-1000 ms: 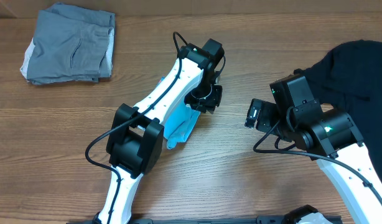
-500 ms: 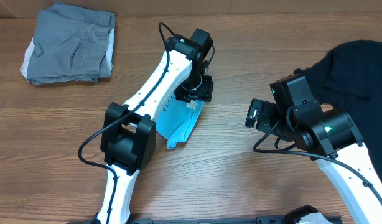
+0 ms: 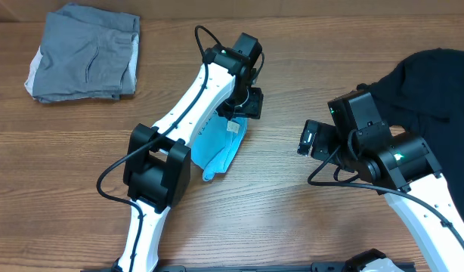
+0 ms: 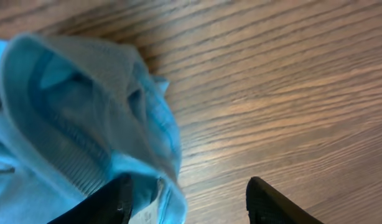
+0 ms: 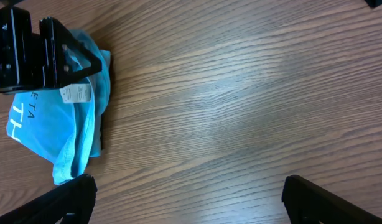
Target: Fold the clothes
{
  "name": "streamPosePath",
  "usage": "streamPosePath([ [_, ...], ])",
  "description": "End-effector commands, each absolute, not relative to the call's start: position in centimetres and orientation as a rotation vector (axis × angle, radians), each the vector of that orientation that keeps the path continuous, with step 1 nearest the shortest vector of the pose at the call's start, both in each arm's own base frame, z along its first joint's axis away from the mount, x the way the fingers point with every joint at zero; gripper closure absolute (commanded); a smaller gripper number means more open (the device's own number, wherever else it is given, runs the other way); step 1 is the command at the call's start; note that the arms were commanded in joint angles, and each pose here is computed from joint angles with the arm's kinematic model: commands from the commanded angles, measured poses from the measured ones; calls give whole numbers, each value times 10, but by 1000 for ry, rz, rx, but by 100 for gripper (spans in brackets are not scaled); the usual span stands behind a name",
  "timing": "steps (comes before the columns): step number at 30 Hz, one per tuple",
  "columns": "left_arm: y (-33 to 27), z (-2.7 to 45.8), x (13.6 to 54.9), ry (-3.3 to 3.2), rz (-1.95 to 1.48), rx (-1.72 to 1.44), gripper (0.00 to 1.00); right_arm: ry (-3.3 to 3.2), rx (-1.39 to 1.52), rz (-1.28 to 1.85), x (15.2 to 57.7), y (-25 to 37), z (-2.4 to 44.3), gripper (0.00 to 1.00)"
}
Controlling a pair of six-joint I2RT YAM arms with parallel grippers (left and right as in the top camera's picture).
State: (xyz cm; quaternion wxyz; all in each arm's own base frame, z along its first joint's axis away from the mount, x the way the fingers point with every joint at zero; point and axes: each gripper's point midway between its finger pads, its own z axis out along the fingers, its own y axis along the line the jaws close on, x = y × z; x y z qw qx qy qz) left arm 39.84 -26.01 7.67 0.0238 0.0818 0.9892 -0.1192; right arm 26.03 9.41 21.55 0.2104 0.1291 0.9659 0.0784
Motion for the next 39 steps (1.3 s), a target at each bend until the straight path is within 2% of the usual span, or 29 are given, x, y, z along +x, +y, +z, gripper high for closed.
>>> streamPosePath([
  [1,-274,70,394,3059,-391,285,39,2670,366,212,263,93,218,0],
  [18,-263,53,401,3043,-278,169,41,2670,366,212,263,93,218,0],
  [30,-284,30,386,3084,-267,233,69,2671,366,212,263,93,218,0],
  [35,-295,30,372,3106,-282,286,69,2670,366,212,263,93,218,0],
  [39,-301,33,358,3147,-321,337,63,2670,366,212,263,93,218,0],
])
